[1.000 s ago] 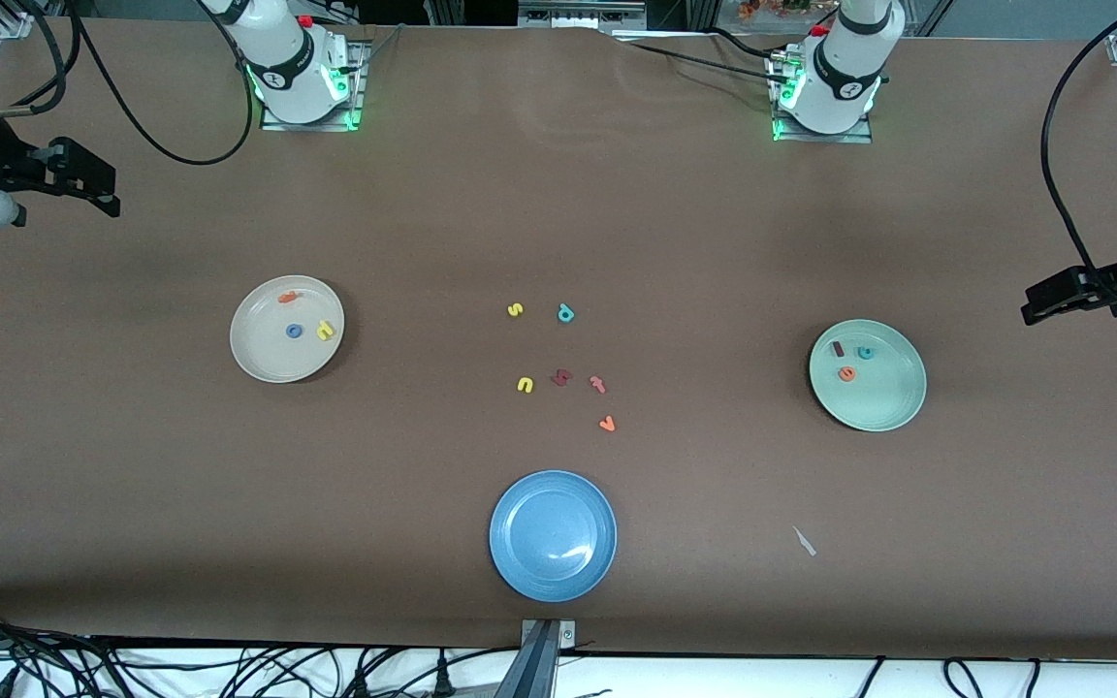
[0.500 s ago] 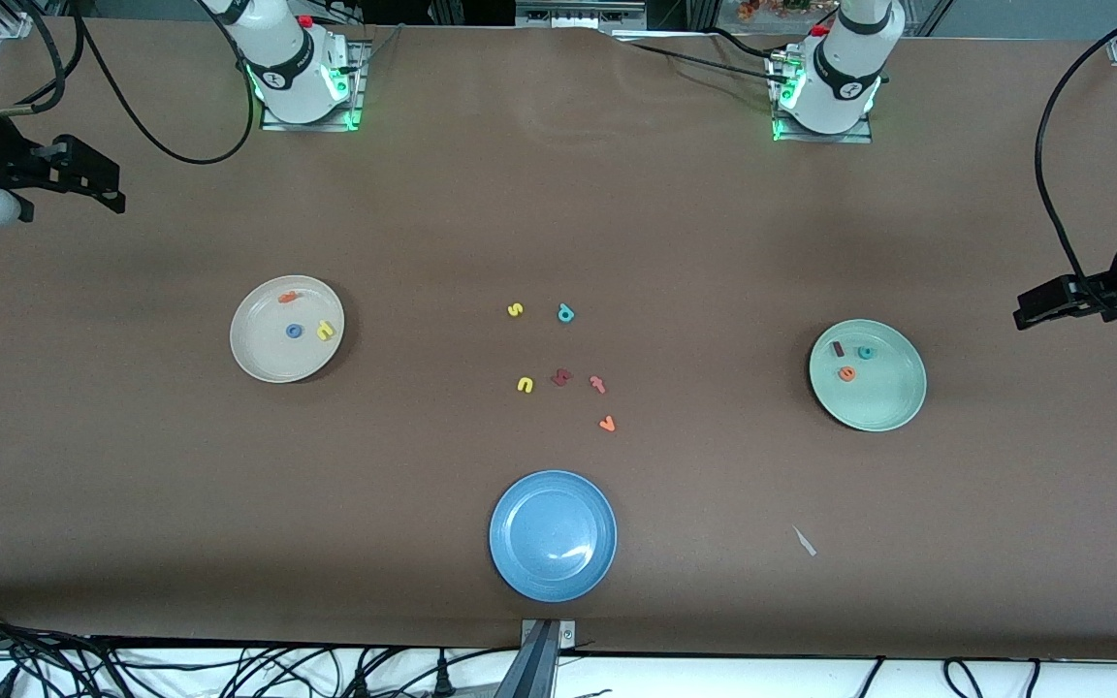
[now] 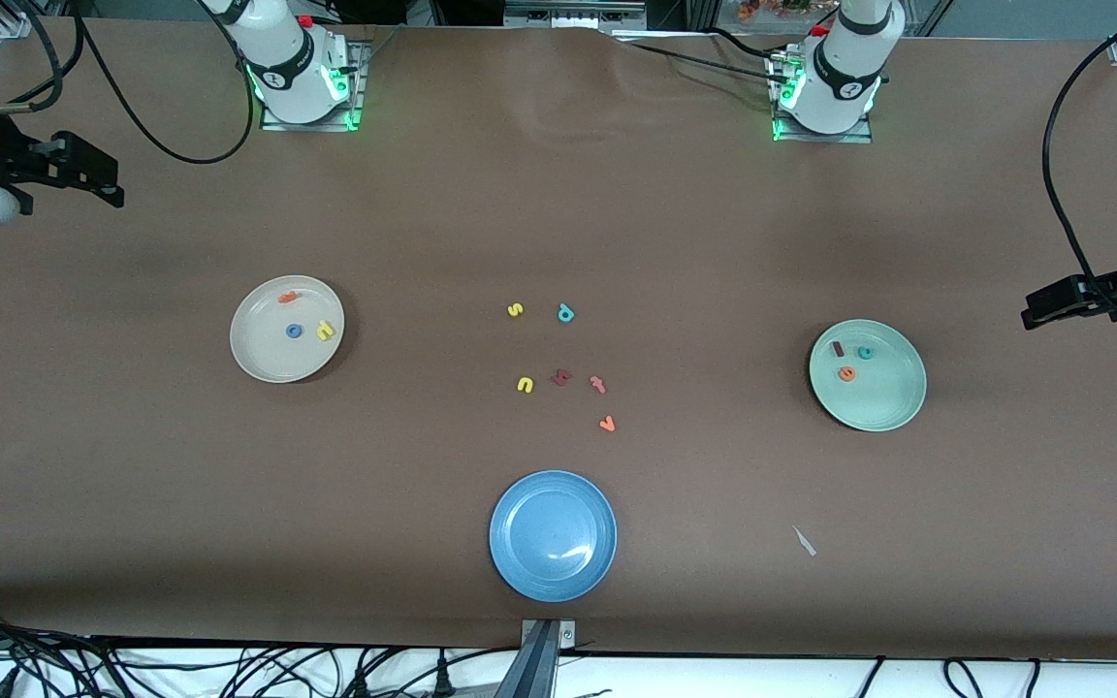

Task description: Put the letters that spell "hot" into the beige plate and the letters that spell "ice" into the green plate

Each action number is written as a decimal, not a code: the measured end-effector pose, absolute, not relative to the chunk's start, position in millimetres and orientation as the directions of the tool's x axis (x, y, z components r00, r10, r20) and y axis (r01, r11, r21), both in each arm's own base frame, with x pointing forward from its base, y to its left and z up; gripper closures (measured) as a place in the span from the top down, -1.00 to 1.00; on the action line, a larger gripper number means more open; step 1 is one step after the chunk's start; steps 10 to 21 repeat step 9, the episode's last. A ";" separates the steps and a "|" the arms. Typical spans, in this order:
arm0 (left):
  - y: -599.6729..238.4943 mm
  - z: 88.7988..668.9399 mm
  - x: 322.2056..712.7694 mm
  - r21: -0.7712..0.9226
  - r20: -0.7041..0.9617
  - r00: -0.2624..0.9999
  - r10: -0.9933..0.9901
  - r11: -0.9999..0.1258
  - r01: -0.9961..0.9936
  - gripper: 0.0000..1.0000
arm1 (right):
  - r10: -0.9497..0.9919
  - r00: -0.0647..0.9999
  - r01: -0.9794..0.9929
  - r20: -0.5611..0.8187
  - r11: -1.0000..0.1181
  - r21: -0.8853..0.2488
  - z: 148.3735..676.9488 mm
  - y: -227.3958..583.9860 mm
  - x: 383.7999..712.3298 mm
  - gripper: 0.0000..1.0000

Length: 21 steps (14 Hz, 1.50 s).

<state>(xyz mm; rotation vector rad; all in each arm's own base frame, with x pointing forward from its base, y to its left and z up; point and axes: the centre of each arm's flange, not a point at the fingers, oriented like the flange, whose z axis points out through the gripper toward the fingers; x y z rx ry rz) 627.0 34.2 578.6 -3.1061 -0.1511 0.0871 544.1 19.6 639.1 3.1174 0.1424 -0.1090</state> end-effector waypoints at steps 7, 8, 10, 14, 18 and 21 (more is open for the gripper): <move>35.6 575.3 627.6 -0.033 -0.061 0.994 0.088 -0.996 0.086 1.00 | 0.061 0.996 0.062 -0.060 -0.998 0.017 644.1 3.2 545.0 1.00; 35.9 575.0 627.6 -0.033 -0.061 0.994 0.088 -0.996 0.086 1.00 | 0.061 0.996 0.062 -0.060 -0.998 0.017 643.9 3.2 545.2 1.00; 36.1 574.8 627.6 -0.033 -0.062 0.994 0.089 -0.996 0.087 1.00 | 0.061 0.996 0.062 -0.060 -0.998 0.017 643.8 3.2 545.2 1.00; 36.1 574.8 627.6 -0.033 -0.062 0.994 0.089 -0.996 0.087 1.00 | 0.061 0.996 0.062 -0.060 -0.998 0.017 643.8 3.2 545.2 1.00; 36.1 574.8 627.6 -0.033 -0.062 0.994 0.089 -0.996 0.087 1.00 | 0.061 0.996 0.062 -0.060 -0.998 0.017 643.8 3.2 545.2 1.00; 36.1 574.8 627.6 -0.033 -0.062 0.994 0.089 -0.996 0.087 1.00 | 0.061 0.996 0.062 -0.060 -0.998 0.017 643.8 3.2 545.2 1.00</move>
